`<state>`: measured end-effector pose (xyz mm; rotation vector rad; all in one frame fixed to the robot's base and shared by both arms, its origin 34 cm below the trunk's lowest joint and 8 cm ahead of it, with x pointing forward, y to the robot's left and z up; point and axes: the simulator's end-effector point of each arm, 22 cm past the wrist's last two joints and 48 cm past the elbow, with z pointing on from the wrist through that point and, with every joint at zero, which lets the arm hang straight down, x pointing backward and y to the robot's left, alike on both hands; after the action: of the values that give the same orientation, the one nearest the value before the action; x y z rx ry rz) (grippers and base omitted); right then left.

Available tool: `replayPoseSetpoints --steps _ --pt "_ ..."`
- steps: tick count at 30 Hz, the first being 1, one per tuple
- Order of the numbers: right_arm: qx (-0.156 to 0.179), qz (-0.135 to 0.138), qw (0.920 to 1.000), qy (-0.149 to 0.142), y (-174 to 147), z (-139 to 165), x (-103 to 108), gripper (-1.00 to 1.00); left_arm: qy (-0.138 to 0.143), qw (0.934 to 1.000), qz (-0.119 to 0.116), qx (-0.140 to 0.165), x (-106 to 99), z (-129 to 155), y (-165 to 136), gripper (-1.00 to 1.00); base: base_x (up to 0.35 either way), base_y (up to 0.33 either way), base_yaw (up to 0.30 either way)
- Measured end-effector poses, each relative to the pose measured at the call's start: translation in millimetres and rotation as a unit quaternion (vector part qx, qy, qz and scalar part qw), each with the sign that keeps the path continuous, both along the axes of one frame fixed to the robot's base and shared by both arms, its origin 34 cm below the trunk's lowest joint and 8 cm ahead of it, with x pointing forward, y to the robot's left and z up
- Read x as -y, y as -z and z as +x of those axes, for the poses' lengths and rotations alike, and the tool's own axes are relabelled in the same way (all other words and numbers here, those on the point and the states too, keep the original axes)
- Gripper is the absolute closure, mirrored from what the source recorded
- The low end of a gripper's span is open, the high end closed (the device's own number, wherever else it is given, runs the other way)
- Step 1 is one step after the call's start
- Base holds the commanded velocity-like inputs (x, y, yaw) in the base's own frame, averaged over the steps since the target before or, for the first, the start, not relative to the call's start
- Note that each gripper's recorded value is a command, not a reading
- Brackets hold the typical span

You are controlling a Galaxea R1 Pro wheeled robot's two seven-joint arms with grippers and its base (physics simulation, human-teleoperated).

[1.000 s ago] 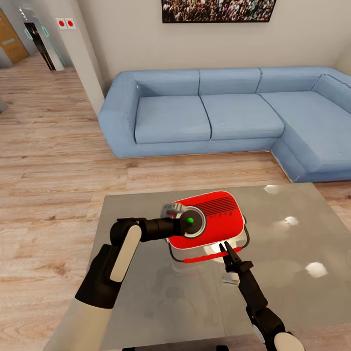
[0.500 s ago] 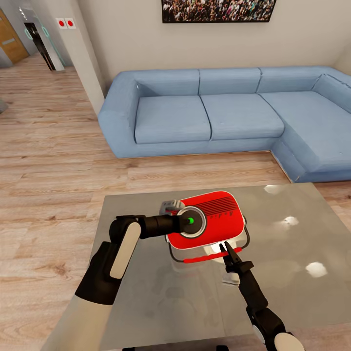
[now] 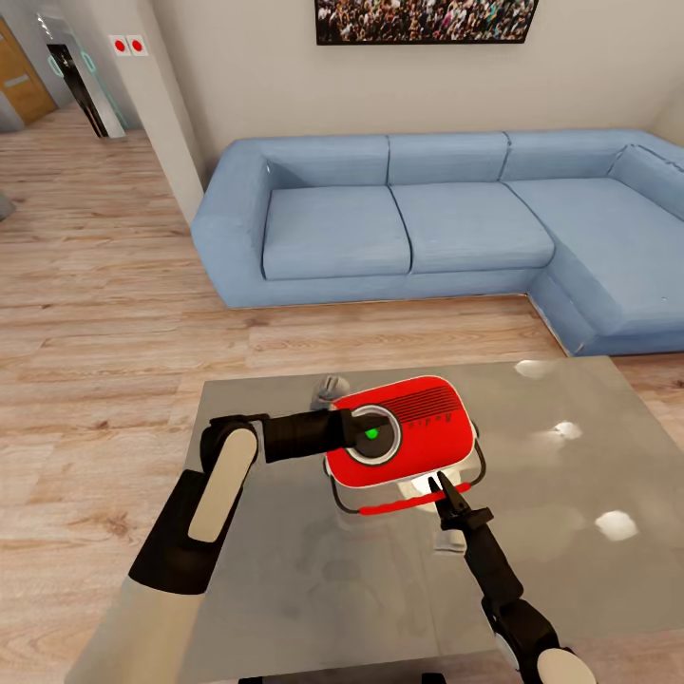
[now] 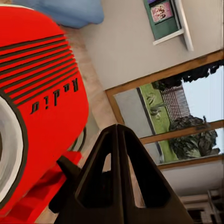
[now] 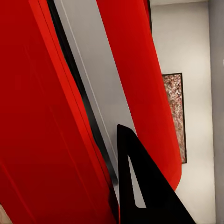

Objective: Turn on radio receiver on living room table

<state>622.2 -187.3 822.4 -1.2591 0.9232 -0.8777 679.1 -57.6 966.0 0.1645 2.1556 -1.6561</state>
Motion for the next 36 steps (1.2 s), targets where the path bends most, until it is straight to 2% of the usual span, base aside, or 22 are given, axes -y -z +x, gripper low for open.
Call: replayPoseSetpoints --steps 3,8,10,15,19,22,25,26,29,30,32,34,35,36 --pt "-0.009 -0.005 1.0 0.0 4.3 0.4 0.9 1.0 0.008 0.9998 -0.018 0.005 -1.0 -3.1 -7.8 1.0 0.0 0.0 0.0" --pt "-0.022 -0.004 0.9997 0.01 9.3 2.5 6.6 1.0 0.013 0.9995 -0.027 0.008 -1.1 -4.7 -12.5 1.0 0.0 0.0 0.0" --pt "-0.037 -0.004 0.9988 0.033 15.6 6.6 21.5 1.0 0.019 0.9988 -0.043 0.011 0.4 -7.4 -19.6 1.0 0.0 0.0 0.0" --pt "-0.073 -0.008 0.9949 0.068 30.1 12.0 47.9 1.0 0.033 0.9965 -0.075 0.016 2.4 -13.1 -33.9 1.0 0.0 0.0 0.0" --pt "-0.101 -0.005 0.9913 0.085 34.3 20.5 59.0 1.0 0.036 0.9959 -0.081 0.018 2.2 -14.1 -36.4 1.0 0.0 0.0 0.0" --pt "-0.131 0.015 0.9852 0.11 32.2 33.7 72.5 1.0 0.036 0.9958 -0.082 0.017 2.1 -14.1 -36.7 1.0 0.0 0.0 0.0" --pt "-0.179 0.046 0.9731 0.138 30.6 47.7 90.0 1.0 0.035 0.9961 -0.079 0.018 -0.7 -13.7 -34.8 1.0 0.0 0.0 0.0" --pt "-0.204 0.056 0.9661 0.148 32.3 51.0 97.9 1.0 0.035 0.9964 -0.076 0.017 -3.0 -13.2 -32.7 1.0 0.0 0.0 0.0" --pt "-0.281 0.1 0.9369 0.182 36.0 53.6 127.6 1.0 0.034 0.9968 -0.07 0.017 -7.9 -12.7 -28.8 1.0 0.0 0.0 0.0" --pt "-0.293 0.109 0.9307 0.19 36.3 53.6 133.3 1.0 0.034 0.9969 -0.069 0.017 -8.3 -12.6 -28.4 1.0 0.0 0.0 0.0" --pt "-0.333 0.139 0.9051 0.225 40.0 54.1 155.7 1.0 0.033 0.997 -0.067 0.017 -9.3 -12.3 -27.4 1.0 0.0 0.0 0.0" --pt "-0.358 0.177 0.8807 0.254 39.6 61.5 168.9 1.0 0.033 0.9971 -0.066 0.017 -9.5 -12.2 -26.7 1.0 0.0 0.0 0.0" --pt "-0.362 0.189 0.8751 0.26 38.4 64.8 170.8 1.0 0.033 0.9971 -0.066 0.017 -9.6 -12.3 -26.5 1.0 0.0 0.0 0.0" --pt "-0.369 0.206 0.8649 0.271 37.0 70.5 174.7 1.0 0.033 0.9972 -0.065 0.017 -9.7 -12.1 -25.9 1.0 0.0 0.0 0.0"
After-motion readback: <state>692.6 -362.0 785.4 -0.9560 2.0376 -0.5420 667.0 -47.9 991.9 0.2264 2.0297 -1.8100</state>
